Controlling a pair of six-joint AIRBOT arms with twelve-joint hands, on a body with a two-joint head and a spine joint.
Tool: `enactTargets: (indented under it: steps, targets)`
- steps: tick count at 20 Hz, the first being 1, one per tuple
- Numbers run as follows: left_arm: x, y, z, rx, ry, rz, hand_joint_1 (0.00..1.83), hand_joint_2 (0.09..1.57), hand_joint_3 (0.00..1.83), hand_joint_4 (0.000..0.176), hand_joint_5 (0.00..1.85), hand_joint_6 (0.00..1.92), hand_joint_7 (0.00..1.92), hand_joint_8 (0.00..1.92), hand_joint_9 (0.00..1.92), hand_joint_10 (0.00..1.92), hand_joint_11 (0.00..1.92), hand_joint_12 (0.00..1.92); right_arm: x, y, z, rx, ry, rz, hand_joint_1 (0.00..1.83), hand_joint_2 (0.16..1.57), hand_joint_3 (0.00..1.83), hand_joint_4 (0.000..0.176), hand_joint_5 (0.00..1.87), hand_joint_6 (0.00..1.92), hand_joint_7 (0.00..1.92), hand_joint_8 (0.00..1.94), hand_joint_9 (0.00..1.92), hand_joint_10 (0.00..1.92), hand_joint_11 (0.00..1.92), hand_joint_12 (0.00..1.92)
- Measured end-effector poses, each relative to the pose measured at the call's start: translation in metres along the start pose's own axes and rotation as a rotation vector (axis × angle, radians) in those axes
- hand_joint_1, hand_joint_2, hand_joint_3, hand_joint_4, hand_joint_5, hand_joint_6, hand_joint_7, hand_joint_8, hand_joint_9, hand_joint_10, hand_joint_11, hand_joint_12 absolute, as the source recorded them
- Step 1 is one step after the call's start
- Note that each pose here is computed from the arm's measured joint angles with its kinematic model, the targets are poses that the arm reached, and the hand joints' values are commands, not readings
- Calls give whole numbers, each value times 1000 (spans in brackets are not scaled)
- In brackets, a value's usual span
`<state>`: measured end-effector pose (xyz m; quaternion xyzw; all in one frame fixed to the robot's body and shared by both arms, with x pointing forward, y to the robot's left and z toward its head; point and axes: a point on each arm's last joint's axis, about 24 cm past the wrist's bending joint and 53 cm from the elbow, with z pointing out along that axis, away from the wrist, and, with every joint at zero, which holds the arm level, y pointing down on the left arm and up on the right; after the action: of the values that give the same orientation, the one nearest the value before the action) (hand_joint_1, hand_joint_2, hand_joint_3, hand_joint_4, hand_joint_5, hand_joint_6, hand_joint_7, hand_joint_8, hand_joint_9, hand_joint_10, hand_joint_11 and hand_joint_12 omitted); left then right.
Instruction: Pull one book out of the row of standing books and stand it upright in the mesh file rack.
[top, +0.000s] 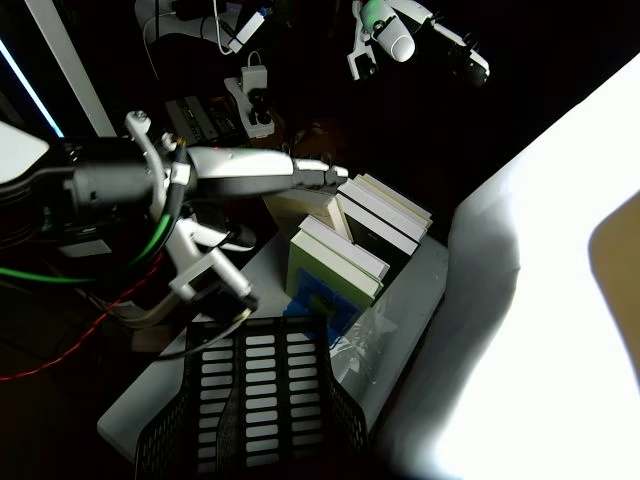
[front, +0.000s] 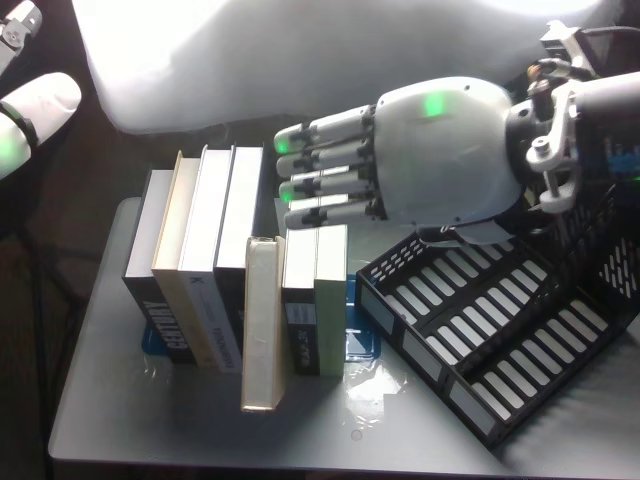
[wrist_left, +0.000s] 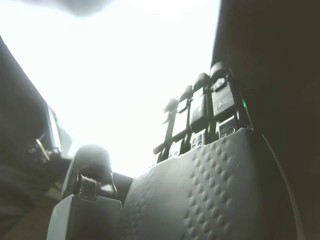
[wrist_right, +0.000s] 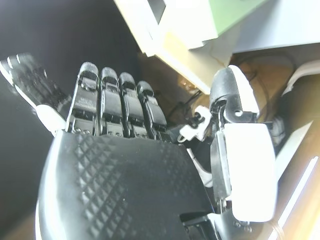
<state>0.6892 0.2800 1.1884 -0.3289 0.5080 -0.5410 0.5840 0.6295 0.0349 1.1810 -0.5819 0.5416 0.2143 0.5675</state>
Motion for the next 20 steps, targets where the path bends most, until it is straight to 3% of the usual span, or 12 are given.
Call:
enactTargets:
  steps: [1, 3, 4, 7, 8, 9, 11, 13, 15, 17, 20]
  targets:
    - [2, 0, 2, -1, 13, 7, 68, 1345, 0, 44, 1, 0, 0, 0, 0, 0, 0, 0, 2, 0, 4, -7, 8, -26, 702, 1145, 0, 0, 0, 0, 0, 0, 0, 0, 0, 0]
    - [6, -5, 5, 17, 27, 9, 85, 1347, 1, 37, 3, 1, 0, 0, 0, 0, 0, 0, 1, -2, 12, -15, 15, -78, 727, 1122, 0, 0, 0, 0, 0, 0, 0, 0, 0, 0]
    - [7, -6, 5, 25, 27, 9, 87, 1343, 0, 44, 4, 2, 0, 0, 0, 0, 9, 4, -1, -3, 15, -17, 15, -98, 719, 1121, 0, 0, 0, 0, 0, 0, 0, 0, 0, 0]
    - [10, -5, 7, 25, 32, 7, 74, 1353, 3, 43, 11, 4, 0, 0, 0, 0, 0, 0, -4, 3, 26, -43, 9, -123, 660, 1124, 0, 0, 0, 0, 41, 14, 60, 25, 29, 15]
    - [9, -7, 8, 31, 29, 7, 72, 1352, 3, 43, 22, 9, 0, 0, 0, 0, 0, 0, -4, 5, 29, -51, 11, -134, 668, 1102, 19, 0, 22, 0, 72, 2, 99, 10, 5, 318]
    - [8, -9, 10, 39, 27, 7, 58, 1354, 3, 38, 28, 10, 0, 0, 0, 0, 0, 0, -3, 4, 32, -54, 13, -144, 642, 1117, 31, 0, 4, 0, 56, 0, 82, 2, 0, 384]
    - [10, -11, 14, 49, 27, 2, 16, 1360, 4, 30, 26, 8, 0, 0, 0, 0, 4, 3, -3, 2, 35, -56, 18, -169, 664, 1158, 16, 0, 0, 0, 10, 3, 12, 10, 0, 37]
    - [14, -14, 15, 57, 43, 9, 30, 1370, 6, 29, 43, 13, 0, 0, 0, 0, 25, 19, -3, -5, 43, -47, 21, -179, 702, 1154, 8, 0, 0, 0, 10, 3, 8, 11, 47, 25]
    - [17, -14, 15, 60, 55, 14, 79, 1373, 0, 0, 43, 5, 0, 0, 0, 0, 5, 108, -4, -4, 47, -53, 21, -187, 732, 1144, 2, 0, 0, 0, 8, 2, 1, 7, 23, 22]
    - [15, -13, 15, 56, 49, 11, 16, 1371, 0, 0, 32, 7, 0, 0, 0, 0, 0, 54, -6, 1, 53, -68, 12, -184, 719, 1137, 0, 0, 0, 0, 6, 1, 4, 7, 0, 2]
    - [14, -12, 15, 53, 46, 11, 0, 1351, 0, 13, 32, 8, 0, 0, 0, 0, 0, 0, -7, 2, 60, -73, 11, -187, 730, 1126, 0, 0, 0, 0, 0, 0, 0, 0, 0, 0]
